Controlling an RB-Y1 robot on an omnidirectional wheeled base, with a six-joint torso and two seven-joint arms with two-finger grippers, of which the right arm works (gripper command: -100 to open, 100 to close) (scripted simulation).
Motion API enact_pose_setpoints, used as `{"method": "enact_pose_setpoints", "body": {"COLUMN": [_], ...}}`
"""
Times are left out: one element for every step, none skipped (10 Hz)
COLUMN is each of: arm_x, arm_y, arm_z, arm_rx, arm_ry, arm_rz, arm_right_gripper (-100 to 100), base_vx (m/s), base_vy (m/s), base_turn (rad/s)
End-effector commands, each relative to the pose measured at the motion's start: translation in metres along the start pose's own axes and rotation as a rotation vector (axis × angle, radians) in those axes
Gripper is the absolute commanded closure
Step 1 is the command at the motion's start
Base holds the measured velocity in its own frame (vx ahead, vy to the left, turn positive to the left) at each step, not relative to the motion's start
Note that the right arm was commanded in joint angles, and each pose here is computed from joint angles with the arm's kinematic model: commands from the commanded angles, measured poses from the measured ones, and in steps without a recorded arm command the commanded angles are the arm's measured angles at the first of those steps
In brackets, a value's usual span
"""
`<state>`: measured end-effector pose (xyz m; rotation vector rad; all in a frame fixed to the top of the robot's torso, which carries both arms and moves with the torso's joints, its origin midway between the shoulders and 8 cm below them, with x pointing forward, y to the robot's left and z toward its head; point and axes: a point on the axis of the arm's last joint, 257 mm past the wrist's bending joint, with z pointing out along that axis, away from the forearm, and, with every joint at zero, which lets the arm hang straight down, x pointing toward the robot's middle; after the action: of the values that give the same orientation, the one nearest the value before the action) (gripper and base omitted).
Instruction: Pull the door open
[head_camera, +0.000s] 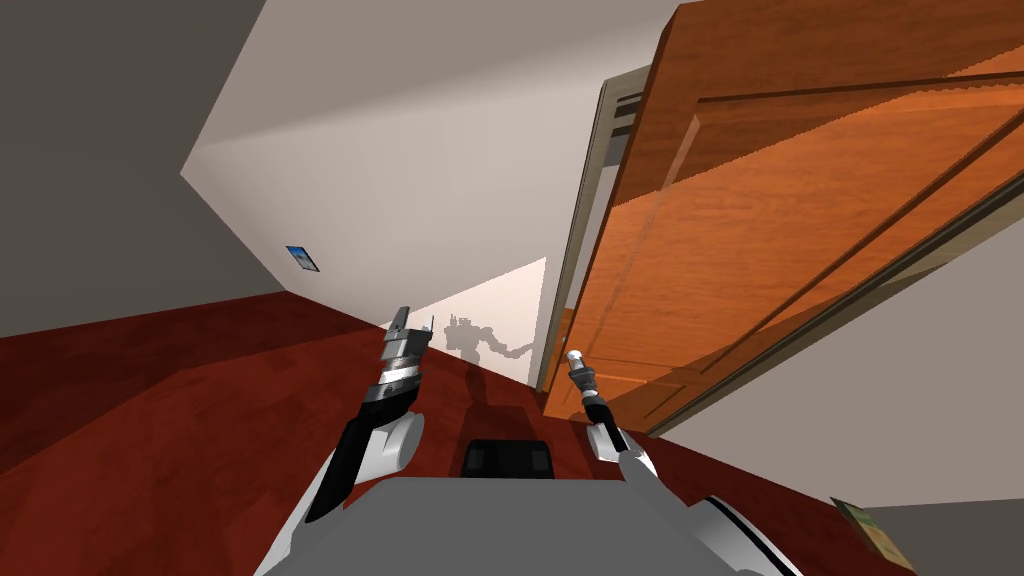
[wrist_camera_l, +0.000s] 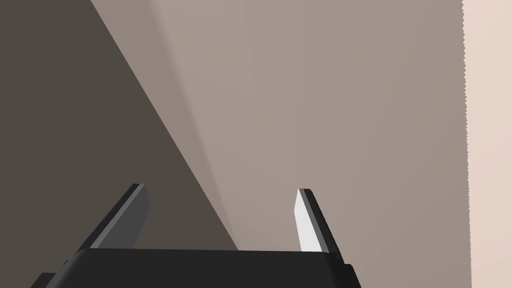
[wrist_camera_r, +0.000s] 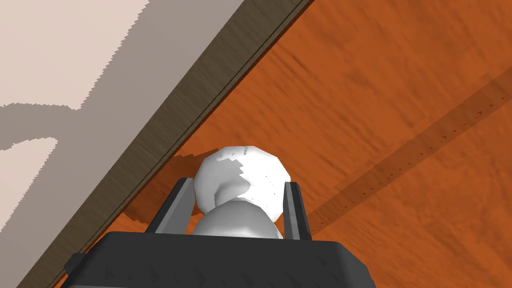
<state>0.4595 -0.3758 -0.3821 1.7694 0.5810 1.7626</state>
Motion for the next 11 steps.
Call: {"method": "enact_pose_setpoints", "body": {"arm_x": [-0.0041, -0.0042, -0.0042, -0.0042, -0.0042, -0.0043, -0.0043, -0.0043, -0.0044, -0.0044, -0.0045], "arm_y": [-0.0048, -0.0051, -0.0053, -0.0053, -0.0053, -0.0056, -0.0059, -0.0059, -0.0062, -0.0062, -0.0064], "arm_z": [-0.0047, -0.0042, -0.0038, -0.0038, -0.0038, -0.0034, -0.0030, -0.0030, -0.0026, -0.0026, -0.0022], "arm_rx": [0.009, 0.008, 0.007, 0.007, 0.007, 0.006, 0.005, 0.005, 0.004, 0.004, 0.003], "arm_ry": [-0.014, -0.016, -0.018, -0.018, -0.018, -0.020, -0.021, -0.022, -0.023, -0.023, -0.025], "arm_rz": [0.034, 0.080, 0.110, 0.125, 0.125, 0.170, 0.200, 0.215, 0.256, 0.260, 0.303], "arm_right_gripper": [100, 100, 100, 100, 100, 100, 100, 100, 100, 100, 100], "base_vx": [-0.027, -0.032, -0.037, -0.025, -0.009, -0.018, -0.032, -0.025, -0.028, -0.020, -0.023], "base_vy": [-0.012, -0.010, -0.020, -0.018, -0.009, -0.014, -0.026, -0.017, -0.015, -0.015, -0.013], "base_turn": [0.016, 0.023, 0.044, 0.021, -0.002, 0.025, 0.034, 0.027, 0.021, 0.016, 0.028]}}
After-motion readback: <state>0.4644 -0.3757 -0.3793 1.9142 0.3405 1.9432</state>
